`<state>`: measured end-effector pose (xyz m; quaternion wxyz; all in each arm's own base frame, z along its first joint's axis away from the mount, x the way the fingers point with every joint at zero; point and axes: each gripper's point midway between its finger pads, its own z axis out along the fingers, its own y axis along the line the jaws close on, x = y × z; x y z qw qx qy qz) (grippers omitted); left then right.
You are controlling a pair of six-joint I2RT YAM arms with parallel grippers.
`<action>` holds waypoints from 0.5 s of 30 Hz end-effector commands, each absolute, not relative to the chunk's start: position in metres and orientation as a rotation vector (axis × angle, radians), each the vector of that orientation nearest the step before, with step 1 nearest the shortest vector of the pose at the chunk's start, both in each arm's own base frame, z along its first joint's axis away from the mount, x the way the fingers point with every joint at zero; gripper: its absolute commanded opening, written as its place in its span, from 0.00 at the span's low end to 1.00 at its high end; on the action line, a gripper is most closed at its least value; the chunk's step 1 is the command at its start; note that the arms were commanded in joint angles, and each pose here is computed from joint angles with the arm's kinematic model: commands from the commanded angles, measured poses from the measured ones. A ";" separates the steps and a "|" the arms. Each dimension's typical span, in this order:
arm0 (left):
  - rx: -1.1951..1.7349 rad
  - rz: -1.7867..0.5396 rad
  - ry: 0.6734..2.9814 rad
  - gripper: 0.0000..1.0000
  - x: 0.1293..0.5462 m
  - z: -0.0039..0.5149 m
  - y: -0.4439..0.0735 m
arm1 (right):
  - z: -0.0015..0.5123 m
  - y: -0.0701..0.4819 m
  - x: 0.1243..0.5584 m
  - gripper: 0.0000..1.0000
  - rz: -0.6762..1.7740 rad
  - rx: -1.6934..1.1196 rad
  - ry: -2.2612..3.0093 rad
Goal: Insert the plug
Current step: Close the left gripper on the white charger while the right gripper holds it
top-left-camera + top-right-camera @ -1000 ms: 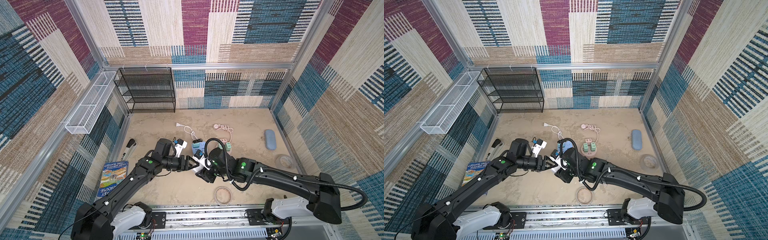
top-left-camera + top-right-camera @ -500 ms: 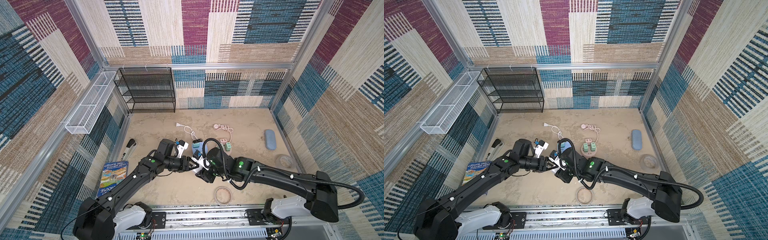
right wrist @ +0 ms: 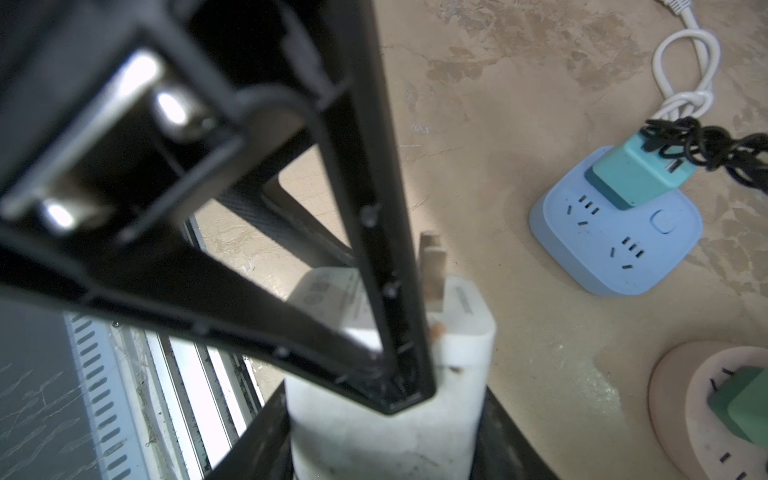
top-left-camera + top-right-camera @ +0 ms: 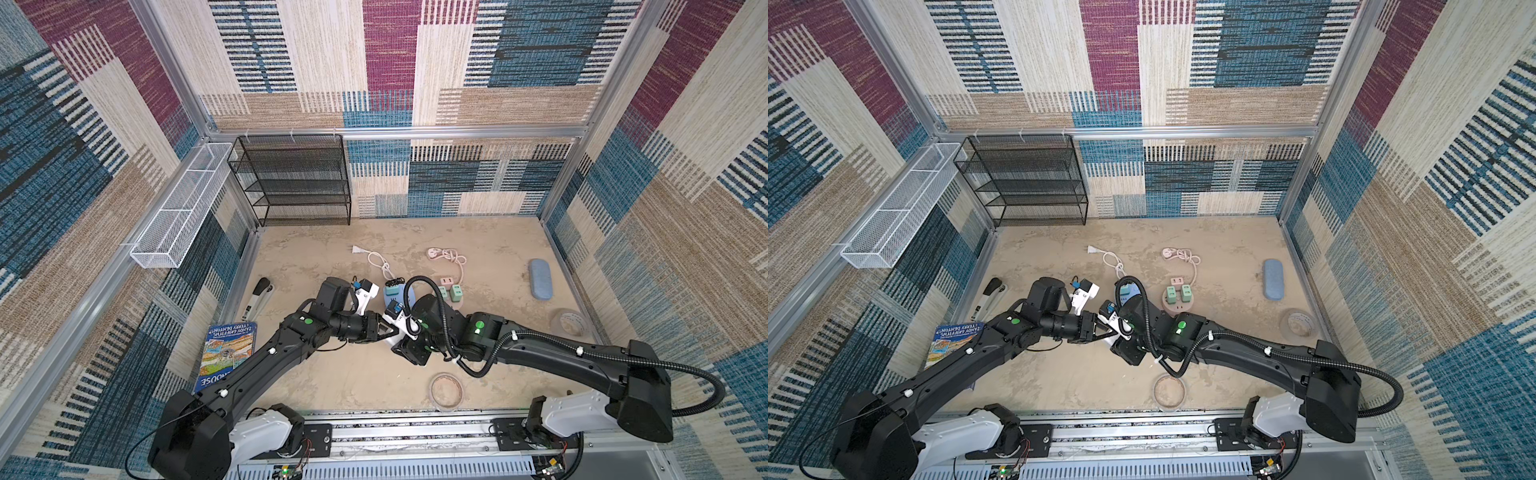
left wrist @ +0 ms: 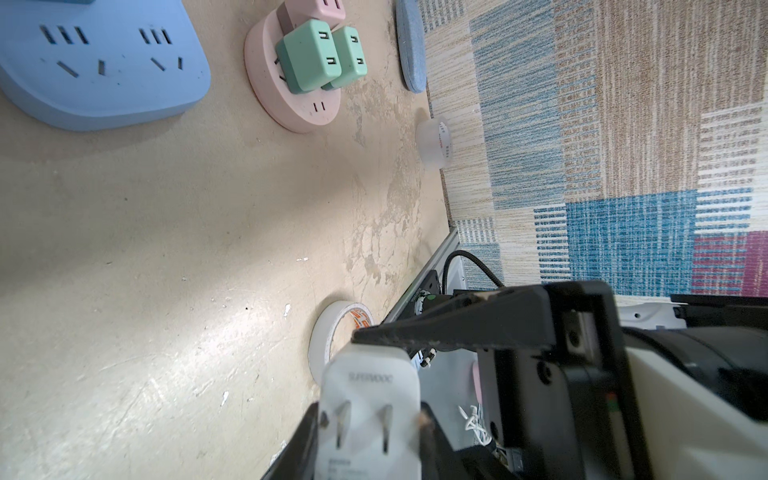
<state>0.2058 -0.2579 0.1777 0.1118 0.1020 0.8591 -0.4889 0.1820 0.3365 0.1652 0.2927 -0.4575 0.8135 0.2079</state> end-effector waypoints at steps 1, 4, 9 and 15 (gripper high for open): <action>0.283 -1.440 2.511 0.00 0.209 0.180 -0.260 | 0.181 0.349 0.190 0.10 0.576 -1.193 2.094; 0.284 -1.434 2.501 0.00 0.212 0.180 -0.260 | 0.180 0.351 0.191 0.24 0.579 -1.190 2.089; 0.230 -1.395 2.472 0.00 0.223 0.178 -0.258 | 0.176 0.349 0.192 0.56 0.578 -1.171 2.097; 0.187 -1.373 2.425 0.00 0.237 0.183 -0.256 | 0.199 0.341 0.195 0.73 0.634 -1.056 2.067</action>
